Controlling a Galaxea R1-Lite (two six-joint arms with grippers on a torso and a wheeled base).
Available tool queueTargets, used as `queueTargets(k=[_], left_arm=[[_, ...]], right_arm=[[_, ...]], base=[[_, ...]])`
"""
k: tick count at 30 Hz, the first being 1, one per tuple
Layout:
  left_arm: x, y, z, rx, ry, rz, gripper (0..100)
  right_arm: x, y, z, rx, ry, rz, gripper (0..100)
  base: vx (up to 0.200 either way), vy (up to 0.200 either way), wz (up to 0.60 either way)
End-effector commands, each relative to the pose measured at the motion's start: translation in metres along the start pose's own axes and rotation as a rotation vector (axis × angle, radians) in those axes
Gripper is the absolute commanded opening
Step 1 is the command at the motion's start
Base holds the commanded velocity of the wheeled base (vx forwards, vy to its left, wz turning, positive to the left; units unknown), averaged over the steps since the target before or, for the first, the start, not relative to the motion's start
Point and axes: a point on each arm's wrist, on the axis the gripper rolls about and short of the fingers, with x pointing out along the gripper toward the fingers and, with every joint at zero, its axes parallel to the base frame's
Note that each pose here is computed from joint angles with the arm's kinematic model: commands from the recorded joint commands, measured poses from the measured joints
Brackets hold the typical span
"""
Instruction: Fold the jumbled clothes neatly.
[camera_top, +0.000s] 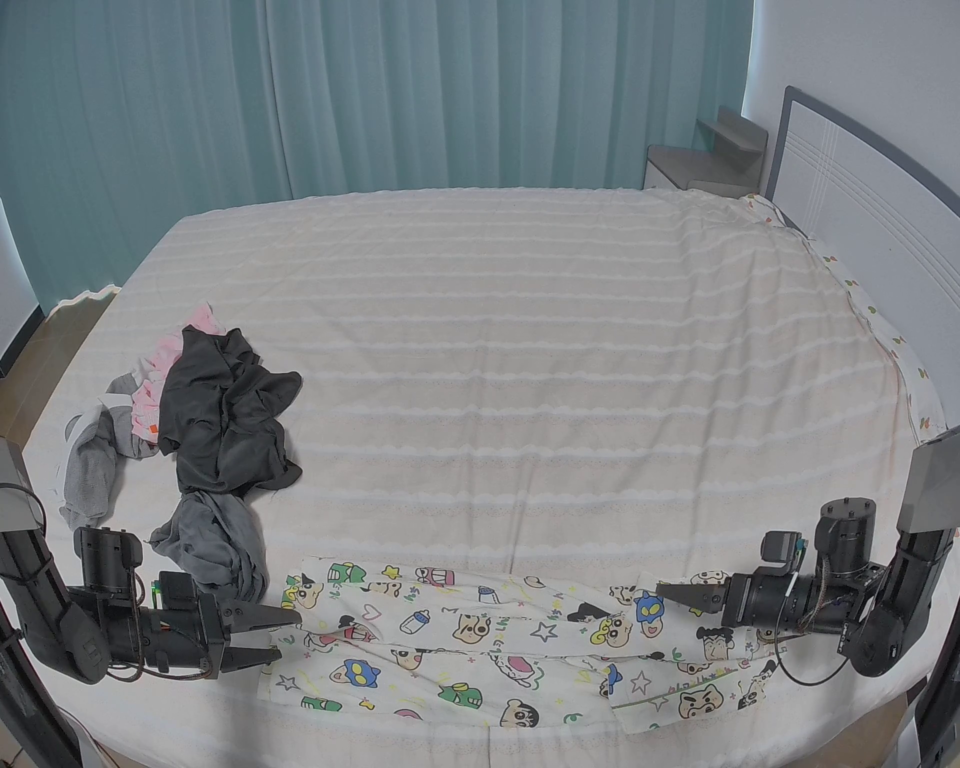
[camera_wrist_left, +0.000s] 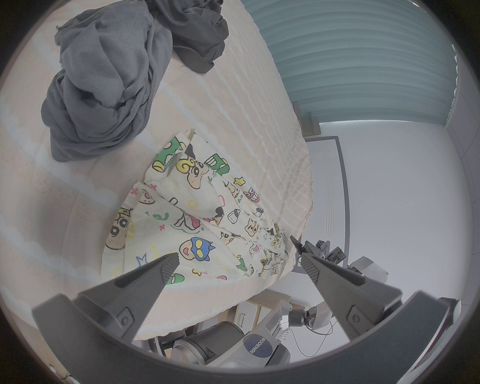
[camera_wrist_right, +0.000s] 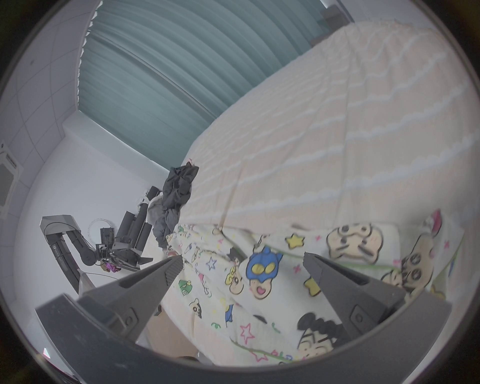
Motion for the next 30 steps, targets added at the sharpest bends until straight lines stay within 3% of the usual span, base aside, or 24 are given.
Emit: queueTargets(k=[1,5,15,25,30], left_arm=[[0.0,0.0,0.0,-0.001,0.0,0.0,100],[0.0,0.0,0.0,-0.001,0.0,0.0,100],[0.0,0.0,0.0,-0.001,0.0,0.0,100],[0.0,0.0,0.0,-0.001,0.0,0.0,100],[0.0,0.0,0.0,0.001,0.0,0.0,100]], right_arm=[[0.011,-0.004,-0.02,0.042,0.099,-0.015,100],[0.014,-0.016,-0.039,0.088,0.178,-0.058,100],[0.009,-0.022,-0.044,0.113,0.193,-0.091,100],[-0.007,0.017,-0.01,-0.023,0.015,0.039,100],[0.015,0.018,-0.003,-0.031,0.04,0.057,100]], base=[[0.0,0.0,0.0],[0.0,0.0,0.0],[0.0,0.0,0.0],[0.0,0.0,0.0],[0.0,0.0,0.0]])
